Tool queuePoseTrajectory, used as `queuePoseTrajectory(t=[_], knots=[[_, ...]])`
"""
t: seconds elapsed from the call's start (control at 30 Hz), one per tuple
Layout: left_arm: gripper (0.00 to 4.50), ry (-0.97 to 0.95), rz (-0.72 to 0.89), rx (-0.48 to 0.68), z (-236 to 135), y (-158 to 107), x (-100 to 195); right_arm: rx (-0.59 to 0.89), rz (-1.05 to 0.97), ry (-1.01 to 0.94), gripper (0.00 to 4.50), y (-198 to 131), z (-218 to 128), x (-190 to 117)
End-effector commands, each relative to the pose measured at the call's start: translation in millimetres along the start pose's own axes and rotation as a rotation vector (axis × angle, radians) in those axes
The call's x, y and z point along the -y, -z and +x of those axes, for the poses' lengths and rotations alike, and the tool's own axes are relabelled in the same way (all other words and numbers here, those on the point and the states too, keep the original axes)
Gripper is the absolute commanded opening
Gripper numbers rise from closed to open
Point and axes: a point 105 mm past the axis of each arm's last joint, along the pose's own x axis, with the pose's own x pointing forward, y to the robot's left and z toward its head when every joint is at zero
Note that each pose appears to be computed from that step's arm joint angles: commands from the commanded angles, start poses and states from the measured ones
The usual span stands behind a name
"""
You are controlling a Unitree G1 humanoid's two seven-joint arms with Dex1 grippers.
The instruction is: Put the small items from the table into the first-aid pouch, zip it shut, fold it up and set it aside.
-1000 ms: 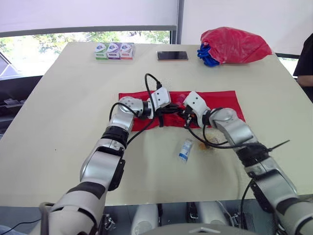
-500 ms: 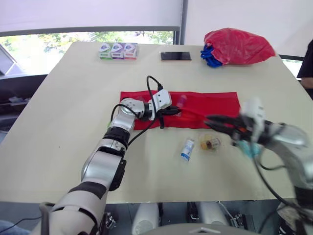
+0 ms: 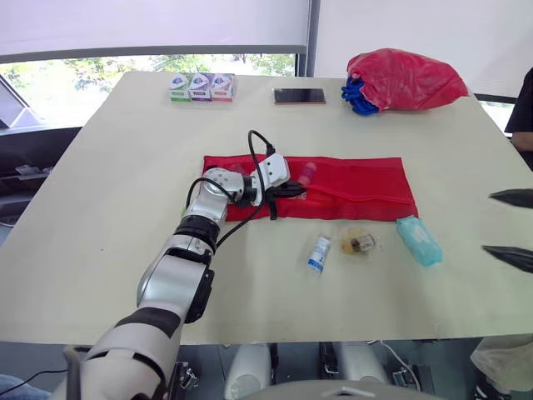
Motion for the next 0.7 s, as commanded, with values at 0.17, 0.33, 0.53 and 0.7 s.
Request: queuePoseTrajectory(t=[0.17,0.33,0.53,0.7], knots=[[0.00,-0.006,0.055,0.027,4.0,-16.3,-7.5,-0.033,-0.048,-0.031,4.48,-6.2,-7.9,-3.3],[0.00,0.001,0.060,0.032,7.8,-17.4,-5.5,-0.075,-0.018,-0.037,4.48,16.6,14.7,-7.7],[0.00,0.023,0.070,0.038,11.6,-19.8,-2.2,-0.040,-0.053,-0.128,4.48,21.7,80.3,-19.7],[0.00,0.040,0.079,0.048,16.3,-24.3,0.0,-0.003,-0.146,-0.196,4.48,18.4,132.8,-24.8]])
